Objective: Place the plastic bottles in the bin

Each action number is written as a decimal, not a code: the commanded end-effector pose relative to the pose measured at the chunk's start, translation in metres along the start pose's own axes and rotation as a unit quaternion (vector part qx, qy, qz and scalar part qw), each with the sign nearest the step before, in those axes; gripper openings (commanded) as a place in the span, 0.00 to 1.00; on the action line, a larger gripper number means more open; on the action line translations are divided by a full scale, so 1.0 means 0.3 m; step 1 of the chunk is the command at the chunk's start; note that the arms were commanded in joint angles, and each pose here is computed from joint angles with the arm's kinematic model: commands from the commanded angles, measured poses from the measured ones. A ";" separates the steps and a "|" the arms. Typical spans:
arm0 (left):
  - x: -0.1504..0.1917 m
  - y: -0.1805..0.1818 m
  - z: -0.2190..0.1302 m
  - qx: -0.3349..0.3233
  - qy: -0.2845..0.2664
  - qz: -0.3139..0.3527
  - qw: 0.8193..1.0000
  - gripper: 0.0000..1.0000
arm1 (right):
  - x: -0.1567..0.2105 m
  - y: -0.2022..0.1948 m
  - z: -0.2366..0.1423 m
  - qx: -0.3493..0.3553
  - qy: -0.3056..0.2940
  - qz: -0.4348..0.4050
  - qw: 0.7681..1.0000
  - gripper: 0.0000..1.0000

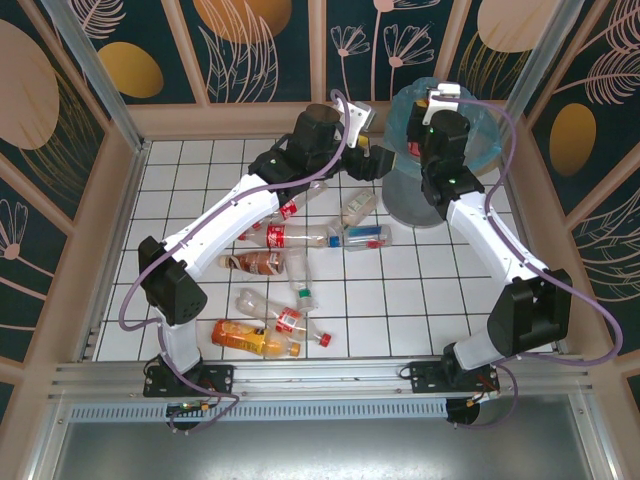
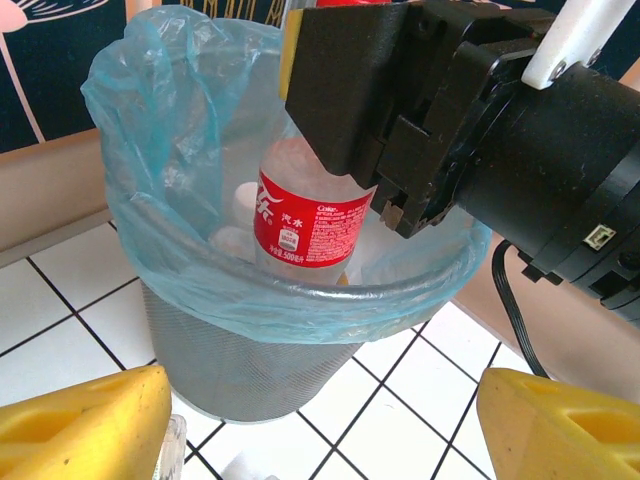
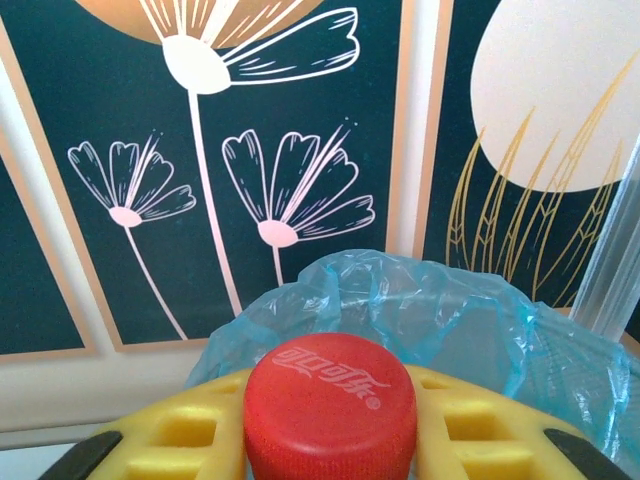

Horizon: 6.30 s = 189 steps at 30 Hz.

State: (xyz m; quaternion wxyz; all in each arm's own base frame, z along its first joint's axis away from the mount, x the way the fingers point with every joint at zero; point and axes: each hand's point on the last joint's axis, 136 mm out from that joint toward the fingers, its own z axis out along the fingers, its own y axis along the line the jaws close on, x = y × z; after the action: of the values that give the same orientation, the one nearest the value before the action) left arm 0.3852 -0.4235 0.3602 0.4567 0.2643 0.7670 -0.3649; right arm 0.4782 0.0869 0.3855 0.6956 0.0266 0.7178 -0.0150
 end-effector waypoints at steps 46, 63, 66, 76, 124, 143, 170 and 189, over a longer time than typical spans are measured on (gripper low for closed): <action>0.266 0.178 -0.444 -0.190 0.050 0.031 0.980 0.81 | 0.025 0.616 -0.591 -0.424 0.011 -0.056 0.904 0.54; 0.605 0.221 -0.671 -0.198 0.135 0.113 0.964 0.81 | 0.753 0.705 -1.130 -0.635 0.171 -0.123 0.743 0.57; 0.614 0.163 -0.680 -0.139 0.144 0.193 0.961 0.82 | 0.798 0.681 -1.213 -0.643 0.160 -0.087 0.744 0.59; 0.720 0.015 -0.728 0.040 0.157 0.442 0.882 0.90 | 0.925 0.634 -1.388 -0.627 0.182 -0.036 0.757 0.64; 0.783 0.041 -0.681 0.040 0.180 0.482 0.856 0.88 | 1.150 0.664 -1.366 -0.570 0.260 -0.115 0.771 0.28; 0.737 0.015 -0.733 0.050 0.178 0.525 0.831 0.99 | 0.777 0.608 -1.285 -0.551 0.265 -0.058 0.789 0.13; 0.833 0.128 -0.788 0.014 0.278 0.550 0.787 0.62 | 0.567 0.588 -1.336 -0.625 0.226 -0.021 0.747 0.13; 0.319 -0.145 -0.705 0.023 -0.142 0.354 0.924 0.49 | -0.175 0.551 -1.186 -0.568 -0.134 0.078 0.808 0.92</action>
State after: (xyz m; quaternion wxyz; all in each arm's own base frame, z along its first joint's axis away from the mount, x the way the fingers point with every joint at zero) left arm 0.2001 -0.2566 0.3066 0.5965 0.5570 0.5617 -0.1353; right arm 0.1391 0.2828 0.3762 0.5982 -0.3329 0.5900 0.4280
